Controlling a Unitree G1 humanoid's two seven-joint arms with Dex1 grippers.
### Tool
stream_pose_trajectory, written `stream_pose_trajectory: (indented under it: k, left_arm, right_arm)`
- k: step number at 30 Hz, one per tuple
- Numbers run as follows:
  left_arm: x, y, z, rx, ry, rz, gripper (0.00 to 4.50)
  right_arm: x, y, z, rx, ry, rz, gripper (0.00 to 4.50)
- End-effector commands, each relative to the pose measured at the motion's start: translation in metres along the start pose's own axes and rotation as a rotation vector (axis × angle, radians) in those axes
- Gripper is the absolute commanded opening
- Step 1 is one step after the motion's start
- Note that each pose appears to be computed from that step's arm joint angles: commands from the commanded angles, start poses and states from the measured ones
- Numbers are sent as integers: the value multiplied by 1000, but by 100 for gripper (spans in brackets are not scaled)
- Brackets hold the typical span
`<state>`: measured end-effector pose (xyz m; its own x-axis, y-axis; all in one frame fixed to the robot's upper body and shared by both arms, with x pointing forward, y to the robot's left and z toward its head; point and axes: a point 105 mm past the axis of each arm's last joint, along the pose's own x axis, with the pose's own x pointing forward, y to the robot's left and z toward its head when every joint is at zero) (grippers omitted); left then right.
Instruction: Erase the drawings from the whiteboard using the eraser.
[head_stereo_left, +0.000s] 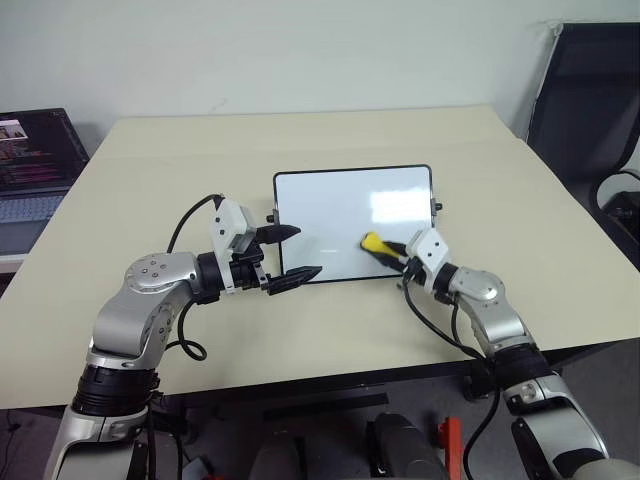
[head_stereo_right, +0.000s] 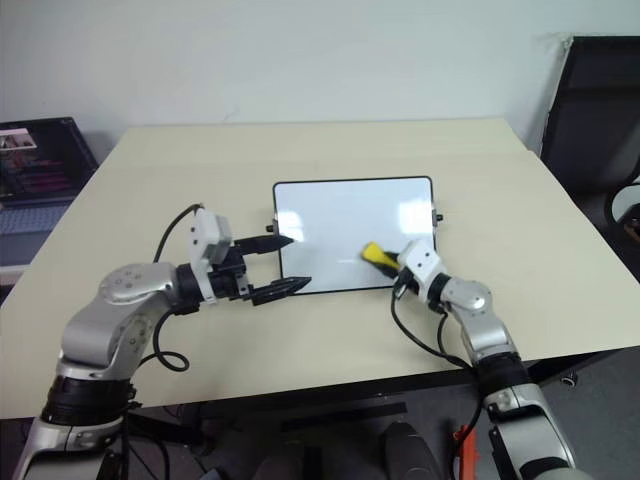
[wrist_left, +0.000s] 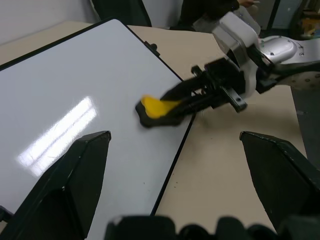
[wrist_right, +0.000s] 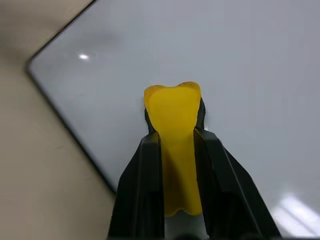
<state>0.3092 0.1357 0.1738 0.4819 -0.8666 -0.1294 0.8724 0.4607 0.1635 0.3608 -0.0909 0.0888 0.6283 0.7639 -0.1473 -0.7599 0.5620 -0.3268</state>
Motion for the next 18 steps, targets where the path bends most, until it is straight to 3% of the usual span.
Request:
stream_pose_trajectory:
  k: [1,5,8,10,14,18]
  left_arm:
    - [1,-1,11,31,-32,-20,450]
    - [6,-2,14,34,-43,-41,450]
    - [14,-3,20,37,-70,-80,450]
    - [22,-5,23,37,-91,-104,450]
    - [39,-12,28,34,-127,-159,450]
    - [48,-18,29,30,-137,-201,450]
  right_arm:
    - [-8,-7,2,57,7,-21,47]
    - [-33,-30,46,118,-134,-59,32]
    - [-79,-50,91,217,-246,-38,4]
    - [-112,-76,106,237,-299,-140,4]
    - [-176,-121,104,251,-321,-423,4]
    - [-193,-119,88,239,-238,-464,4]
